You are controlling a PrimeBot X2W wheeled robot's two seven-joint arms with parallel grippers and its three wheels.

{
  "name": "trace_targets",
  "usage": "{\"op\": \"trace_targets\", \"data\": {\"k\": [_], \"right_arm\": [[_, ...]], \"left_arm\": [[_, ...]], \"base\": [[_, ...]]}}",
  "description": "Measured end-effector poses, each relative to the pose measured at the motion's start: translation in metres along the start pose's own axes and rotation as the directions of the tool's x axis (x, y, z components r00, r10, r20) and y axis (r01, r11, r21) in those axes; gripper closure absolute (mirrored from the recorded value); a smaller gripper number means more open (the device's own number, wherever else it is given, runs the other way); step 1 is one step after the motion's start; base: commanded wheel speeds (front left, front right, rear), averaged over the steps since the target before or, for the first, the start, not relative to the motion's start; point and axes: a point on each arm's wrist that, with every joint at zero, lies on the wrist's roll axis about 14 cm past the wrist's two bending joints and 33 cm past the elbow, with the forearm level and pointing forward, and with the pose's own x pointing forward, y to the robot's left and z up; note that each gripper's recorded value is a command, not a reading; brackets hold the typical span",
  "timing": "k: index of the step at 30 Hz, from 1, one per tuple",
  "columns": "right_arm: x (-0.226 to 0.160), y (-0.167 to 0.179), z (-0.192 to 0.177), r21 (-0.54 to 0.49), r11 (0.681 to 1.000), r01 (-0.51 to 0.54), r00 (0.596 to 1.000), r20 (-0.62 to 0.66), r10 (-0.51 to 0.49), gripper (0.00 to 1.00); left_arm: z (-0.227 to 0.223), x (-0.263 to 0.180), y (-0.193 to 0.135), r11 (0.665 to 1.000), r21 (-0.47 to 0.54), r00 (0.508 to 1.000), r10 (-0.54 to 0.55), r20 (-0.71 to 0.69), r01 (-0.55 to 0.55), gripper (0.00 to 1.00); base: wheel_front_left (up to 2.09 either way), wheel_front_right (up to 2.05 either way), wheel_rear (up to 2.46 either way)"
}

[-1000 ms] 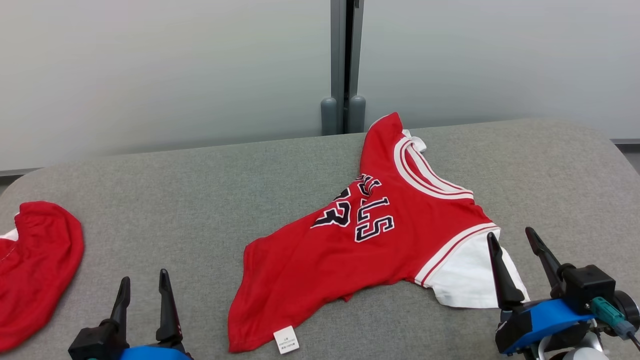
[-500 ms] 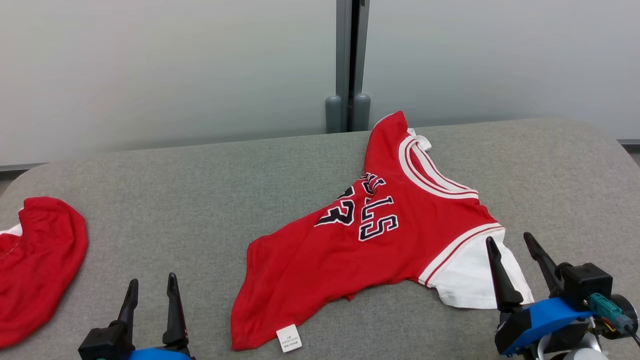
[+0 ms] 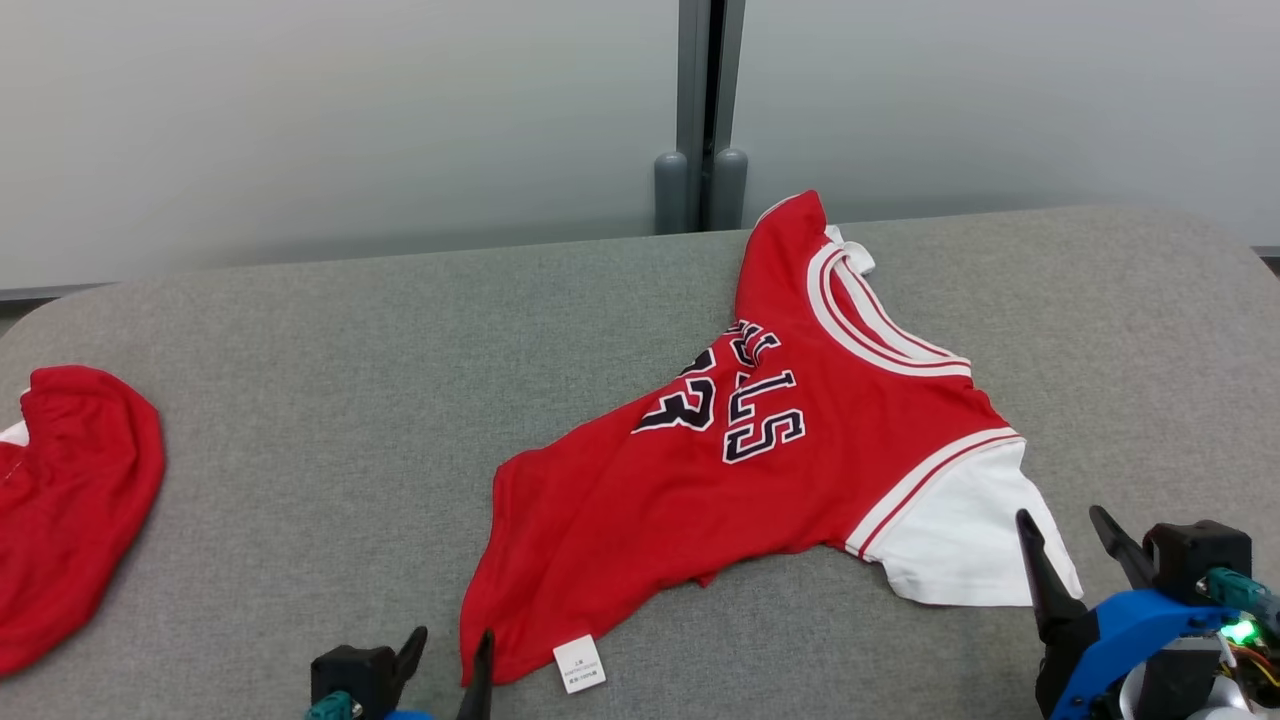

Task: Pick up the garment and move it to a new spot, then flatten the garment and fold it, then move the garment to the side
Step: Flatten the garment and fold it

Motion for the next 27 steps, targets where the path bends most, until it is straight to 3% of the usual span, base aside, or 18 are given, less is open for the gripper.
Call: {"op": "trace_targets", "data": {"k": [6,16,20,22,23,24,25,27], "right_arm": [[0.002,-0.015,-0.03,0.015,0.999,0.045,0.993,-0.109,-0.043,0.0],[0.011,-0.043,-0.072,0.004,0.989,0.145,0.961,-0.237,-0.14,0.0],[0.013,-0.04,-0.091,-0.005,0.99,0.141,0.945,-0.298,-0.136,0.0],[0.016,-0.033,-0.096,-0.002,0.992,0.127,0.943,-0.31,-0.121,0.16],[0.018,-0.032,-0.097,0.0,0.992,0.123,0.943,-0.312,-0.117,0.58],[0.02,-0.031,-0.097,0.0,0.993,0.119,0.944,-0.31,-0.113,0.69],[0.021,-0.029,-0.098,0.001,0.993,0.115,0.944,-0.312,-0.109,1.0],[0.024,-0.026,-0.098,0.002,0.994,0.105,0.945,-0.311,-0.099,1.0]], "left_arm": [[-0.035,-0.001,0.0,0.999,-0.035,0.989,0.015,-0.147,-0.021,0.0],[-0.043,0.015,0.004,0.999,-0.023,0.98,0.02,-0.197,-0.025,0.0],[-0.048,0.018,0.0,1.0,-0.024,0.976,0.001,-0.219,-0.007,0.0],[-0.051,0.018,-0.002,1.0,-0.026,0.973,-0.007,-0.231,0.001,0.03],[-0.052,0.018,-0.001,1.0,-0.024,0.971,-0.007,-0.239,0.002,0.36],[-0.053,0.019,-0.001,1.0,-0.022,0.969,-0.01,-0.247,0.004,0.68],[-0.054,0.019,-0.002,1.0,-0.023,0.967,-0.013,-0.253,0.007,1.0],[-0.054,0.02,-0.003,1.0,-0.027,0.966,-0.019,-0.258,0.013,1.0]], "base": [[0.0,0.0,0.0],[0.0,0.0,0.0],[0.0,0.0,0.0],[0.0,0.0,0.0],[0.0,0.0,0.0],[0.0,0.0,0.0],[0.0,0.0,0.0],[0.0,0.0,0.0]]}}
